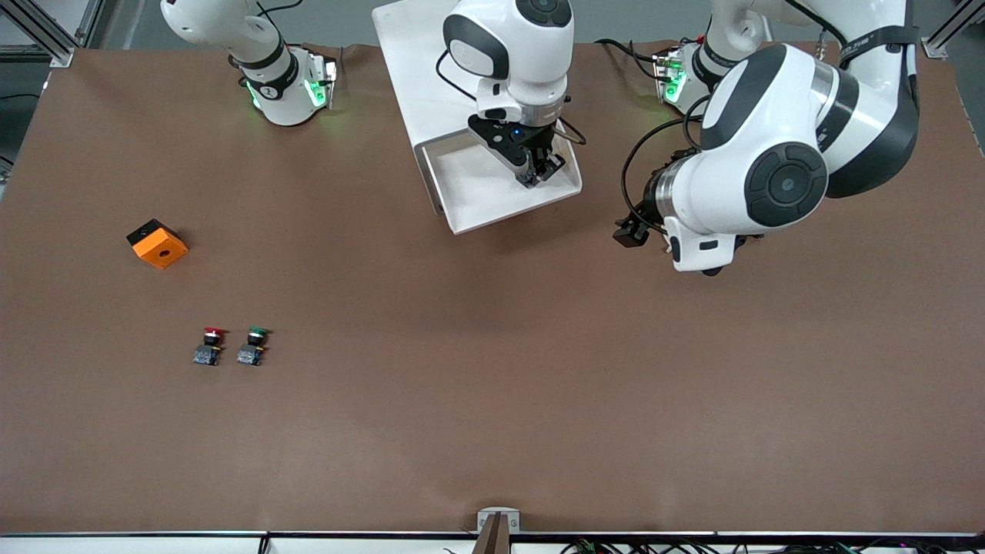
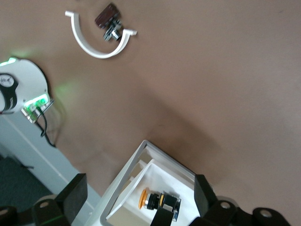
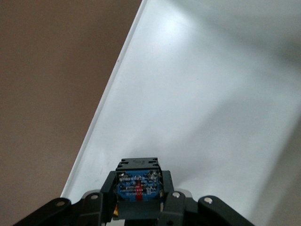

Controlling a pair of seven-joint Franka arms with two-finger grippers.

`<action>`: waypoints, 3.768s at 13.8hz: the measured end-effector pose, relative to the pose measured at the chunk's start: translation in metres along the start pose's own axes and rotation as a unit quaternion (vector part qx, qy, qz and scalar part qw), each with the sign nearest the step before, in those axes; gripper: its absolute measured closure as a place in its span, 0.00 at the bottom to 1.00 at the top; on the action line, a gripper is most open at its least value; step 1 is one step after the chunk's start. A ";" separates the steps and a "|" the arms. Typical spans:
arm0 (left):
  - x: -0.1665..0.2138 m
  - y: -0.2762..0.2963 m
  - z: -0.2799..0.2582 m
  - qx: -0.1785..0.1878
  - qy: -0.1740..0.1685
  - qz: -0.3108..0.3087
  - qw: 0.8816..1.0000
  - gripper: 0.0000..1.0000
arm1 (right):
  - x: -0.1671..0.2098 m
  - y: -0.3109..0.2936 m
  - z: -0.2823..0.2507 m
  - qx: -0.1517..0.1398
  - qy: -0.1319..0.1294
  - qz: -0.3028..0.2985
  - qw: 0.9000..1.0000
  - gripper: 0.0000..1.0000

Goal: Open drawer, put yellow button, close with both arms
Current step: 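Withdraw the right gripper from the drawer back toward its base, then push the drawer shut into the cabinet with the left gripper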

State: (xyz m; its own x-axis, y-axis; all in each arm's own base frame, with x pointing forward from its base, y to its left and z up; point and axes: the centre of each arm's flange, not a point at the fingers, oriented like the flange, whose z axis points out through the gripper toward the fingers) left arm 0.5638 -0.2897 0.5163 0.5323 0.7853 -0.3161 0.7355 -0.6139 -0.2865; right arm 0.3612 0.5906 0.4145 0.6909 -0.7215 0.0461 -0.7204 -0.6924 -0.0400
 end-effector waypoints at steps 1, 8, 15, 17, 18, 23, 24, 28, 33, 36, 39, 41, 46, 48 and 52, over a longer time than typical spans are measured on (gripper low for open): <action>0.000 0.001 0.003 -0.001 0.009 0.007 1.000 0.00 | 0.002 -0.001 0.000 0.000 0.001 -0.003 1.000 0.59; -0.007 -0.016 0.047 -0.065 0.073 0.087 0.991 0.00 | 0.022 -0.002 0.003 -0.012 0.011 0.008 1.000 0.59; -0.017 -0.016 0.077 -0.109 0.107 0.128 0.980 0.00 | 0.058 -0.010 -0.023 -0.003 0.002 0.004 1.000 0.10; -0.020 -0.013 0.075 -0.121 0.112 0.133 0.977 0.00 | 0.088 -0.010 -0.053 -0.002 -0.015 -0.010 1.000 0.00; -0.023 -0.010 0.076 -0.132 0.116 0.136 0.975 0.00 | 0.111 -0.008 -0.069 -0.007 -0.019 -0.019 1.000 0.00; -0.026 0.015 0.094 -0.158 0.148 0.206 0.954 0.00 | 0.252 0.007 -0.100 -0.022 -0.026 -0.116 0.993 0.00; -0.026 0.018 0.100 -0.152 0.151 0.218 0.952 0.00 | 0.285 0.013 -0.100 -0.026 -0.030 -0.138 0.990 0.00; -0.037 0.031 0.128 -0.129 0.149 0.242 0.950 0.00 | 0.405 0.058 -0.105 -0.042 -0.054 -0.232 0.970 0.00; -0.068 0.043 0.158 -0.112 0.148 0.270 0.945 0.00 | 0.538 0.154 -0.126 -0.046 -0.094 -0.330 0.938 0.00; -0.090 0.044 0.166 -0.108 0.149 0.281 0.942 0.00 | 0.601 0.218 -0.137 -0.037 -0.109 -0.356 0.927 0.00; -0.105 0.044 0.172 -0.105 0.149 0.289 0.940 0.00 | 0.620 0.248 -0.150 -0.032 -0.111 -0.356 0.927 0.00; -0.117 0.045 0.181 -0.101 0.148 0.290 0.940 0.00 | 0.618 0.251 -0.157 -0.030 -0.108 -0.356 0.928 0.00; -0.140 0.052 0.197 -0.097 0.148 0.291 0.940 0.00 | 0.616 0.256 -0.177 -0.038 -0.095 -0.357 0.929 0.00; -0.147 0.056 0.198 -0.099 0.148 0.289 0.941 0.00 | 0.617 0.256 -0.183 -0.036 -0.089 -0.356 0.930 0.00; -0.171 0.054 0.207 -0.100 0.138 0.280 0.945 0.00 | 0.615 0.255 -0.191 -0.035 -0.087 -0.358 0.929 0.00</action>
State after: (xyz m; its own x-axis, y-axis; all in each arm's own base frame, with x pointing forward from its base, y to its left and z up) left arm 0.4258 -0.4732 0.3674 0.9304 0.3491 -0.1115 0.3554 -0.9338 0.0411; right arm 0.5903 -0.0284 0.6231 0.9896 -0.0705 -0.1253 -0.0706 -0.9975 0.0037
